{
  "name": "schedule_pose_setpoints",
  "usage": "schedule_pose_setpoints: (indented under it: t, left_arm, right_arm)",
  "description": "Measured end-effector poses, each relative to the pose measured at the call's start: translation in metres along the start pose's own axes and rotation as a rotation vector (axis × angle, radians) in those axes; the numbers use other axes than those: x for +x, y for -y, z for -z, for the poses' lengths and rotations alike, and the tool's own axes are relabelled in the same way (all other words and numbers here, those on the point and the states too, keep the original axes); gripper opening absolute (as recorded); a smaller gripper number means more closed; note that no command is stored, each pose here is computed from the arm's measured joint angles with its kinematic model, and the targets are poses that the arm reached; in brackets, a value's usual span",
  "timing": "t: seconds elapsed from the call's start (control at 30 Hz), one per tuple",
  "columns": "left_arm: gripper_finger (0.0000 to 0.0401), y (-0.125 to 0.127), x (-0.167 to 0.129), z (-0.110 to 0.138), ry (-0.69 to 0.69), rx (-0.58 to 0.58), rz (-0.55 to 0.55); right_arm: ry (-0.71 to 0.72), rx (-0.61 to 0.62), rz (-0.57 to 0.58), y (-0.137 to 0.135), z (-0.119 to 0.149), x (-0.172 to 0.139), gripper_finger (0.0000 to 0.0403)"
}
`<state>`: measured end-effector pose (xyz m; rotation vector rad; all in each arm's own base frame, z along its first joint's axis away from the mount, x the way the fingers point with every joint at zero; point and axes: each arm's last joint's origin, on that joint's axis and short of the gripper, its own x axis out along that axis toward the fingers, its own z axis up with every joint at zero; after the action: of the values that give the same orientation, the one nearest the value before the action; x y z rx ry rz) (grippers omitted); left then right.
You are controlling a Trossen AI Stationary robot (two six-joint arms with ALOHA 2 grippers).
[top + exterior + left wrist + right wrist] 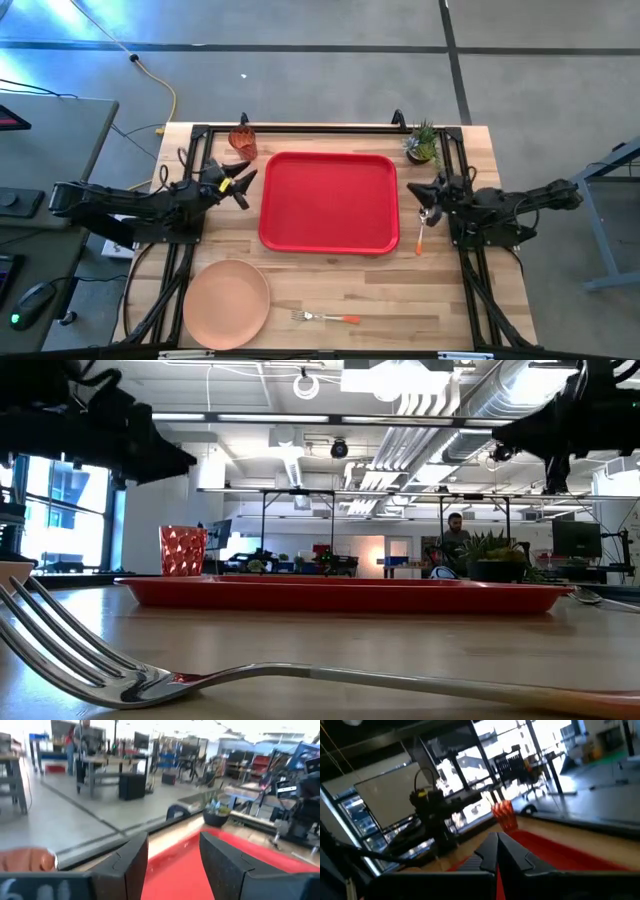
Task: Pick and place plate/cup/fork/spoon on tray
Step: Put the orange plate on the red tray
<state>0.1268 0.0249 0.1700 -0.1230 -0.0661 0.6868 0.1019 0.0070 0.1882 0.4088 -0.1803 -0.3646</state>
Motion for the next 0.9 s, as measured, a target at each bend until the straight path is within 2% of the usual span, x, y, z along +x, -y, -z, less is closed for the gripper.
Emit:
schedule_pose_setpoints:
  t: [0.1,0.2,0.27,0.33,0.47,0.53,0.67,0.8,0.9]
  left_arm:
    - [0.0168,0.000,0.005,0.010,-0.069,-0.008,-0.020]
    - [0.0168,0.000,0.010,0.018,-0.112,-0.015,-0.047]
    - [0.0168,0.000,0.013,0.021,-0.131,-0.041,-0.051]
    - [0.0168,0.002,0.015,0.024,-0.153,-0.075,-0.029]
    - [0.0168,0.006,0.021,0.026,-0.191,-0.175,-0.029]
    - [0.0168,0.010,0.025,0.024,-0.213,-0.194,0.001]
    - [0.0168,0.028,0.037,0.017,-0.264,-0.187,0.132]
    - [0.0168,0.058,0.053,0.004,-0.264,-0.076,0.238]
    - [0.0168,0.083,0.061,0.000,-0.275,-0.026,0.302]
  right_arm:
    - [-0.022,-0.067,0.095,0.001,0.006,0.005,0.0000]
    - [0.003,-0.260,0.171,0.000,0.006,0.009,0.0000]
    - [0.040,-0.339,0.205,-0.002,0.002,0.011,0.0000]
    - [0.088,-0.391,0.246,-0.003,-0.004,0.012,0.0000]
    - [0.132,-0.472,0.401,-0.001,-0.011,0.011,0.0000]
    - [0.133,-0.472,0.446,0.002,-0.011,0.012,0.0000]
    - [0.112,-0.418,0.399,0.006,-0.007,0.015,0.0001]
    - [0.157,-0.394,0.352,0.006,-0.014,0.017,0.0001]
    - [0.208,-0.315,0.236,-0.002,-0.030,0.020,0.0001]
